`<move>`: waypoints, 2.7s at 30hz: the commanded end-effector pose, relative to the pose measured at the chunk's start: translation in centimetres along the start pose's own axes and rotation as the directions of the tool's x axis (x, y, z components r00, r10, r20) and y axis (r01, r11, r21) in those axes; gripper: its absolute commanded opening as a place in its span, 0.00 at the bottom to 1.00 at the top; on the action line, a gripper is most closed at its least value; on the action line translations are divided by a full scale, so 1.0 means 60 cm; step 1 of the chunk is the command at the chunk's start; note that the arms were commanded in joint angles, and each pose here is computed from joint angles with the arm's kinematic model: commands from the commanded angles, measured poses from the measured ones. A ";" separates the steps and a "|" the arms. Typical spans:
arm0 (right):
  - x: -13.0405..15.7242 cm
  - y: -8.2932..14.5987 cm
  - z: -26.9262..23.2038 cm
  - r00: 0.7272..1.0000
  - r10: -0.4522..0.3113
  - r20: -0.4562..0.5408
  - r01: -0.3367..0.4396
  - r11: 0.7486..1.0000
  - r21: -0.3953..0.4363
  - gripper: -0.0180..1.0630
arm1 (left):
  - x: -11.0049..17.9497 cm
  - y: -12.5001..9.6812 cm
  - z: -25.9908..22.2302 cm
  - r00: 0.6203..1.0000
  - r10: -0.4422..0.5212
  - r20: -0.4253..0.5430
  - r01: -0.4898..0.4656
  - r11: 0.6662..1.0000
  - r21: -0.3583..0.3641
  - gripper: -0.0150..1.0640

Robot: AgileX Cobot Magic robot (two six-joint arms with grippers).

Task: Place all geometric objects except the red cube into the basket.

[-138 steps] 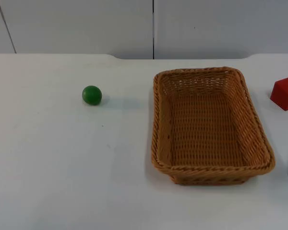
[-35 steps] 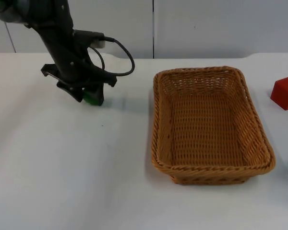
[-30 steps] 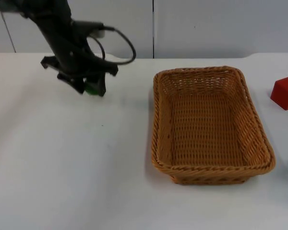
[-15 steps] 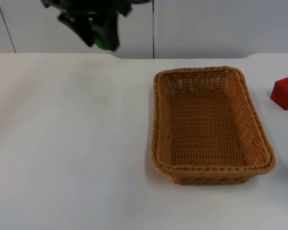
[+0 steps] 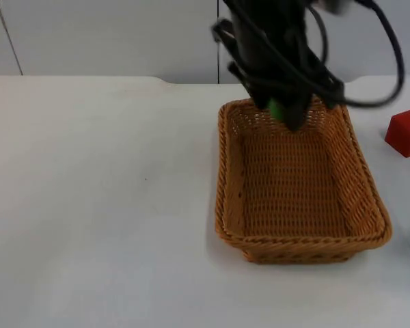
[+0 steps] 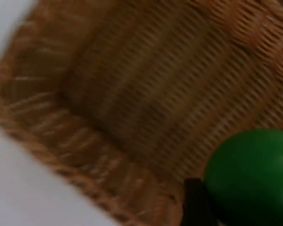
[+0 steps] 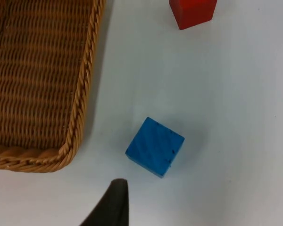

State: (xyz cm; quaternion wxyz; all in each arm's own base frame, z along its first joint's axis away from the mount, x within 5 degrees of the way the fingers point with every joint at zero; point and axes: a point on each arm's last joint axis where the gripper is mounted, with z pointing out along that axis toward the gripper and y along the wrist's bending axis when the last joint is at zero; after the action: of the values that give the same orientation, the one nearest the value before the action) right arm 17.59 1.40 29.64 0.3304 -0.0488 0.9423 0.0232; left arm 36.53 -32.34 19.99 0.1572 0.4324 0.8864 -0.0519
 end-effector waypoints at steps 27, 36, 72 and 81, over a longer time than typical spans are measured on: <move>-0.002 -0.003 0.001 1.000 -0.006 0.014 0.006 1.000 0.009 0.99 | 0.022 -0.037 0.033 0.982 -0.034 -0.184 0.042 0.998 0.039 0.99; -0.002 -0.003 0.001 1.000 -0.011 0.014 0.010 1.000 0.014 0.99 | 0.011 -0.030 -0.089 0.996 -0.057 -0.069 0.059 0.998 0.018 0.99; 0.002 -0.004 0.001 1.000 -0.019 -0.014 0.019 1.000 0.017 0.99 | 0.497 0.146 -0.211 0.655 -0.755 0.027 0.744 0.638 -0.198 0.99; 0.003 -0.004 0.001 1.000 -0.018 -0.019 0.019 1.000 0.017 0.99 | 0.532 0.108 -0.300 0.636 -0.749 0.185 0.770 0.602 -0.209 0.99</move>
State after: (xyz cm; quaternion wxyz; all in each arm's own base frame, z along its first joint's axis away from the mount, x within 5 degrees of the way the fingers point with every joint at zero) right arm 17.51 1.26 29.57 0.3245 -0.0537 0.9443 0.0137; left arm 19.78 -0.33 26.25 0.1991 -0.0091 0.9799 -0.0083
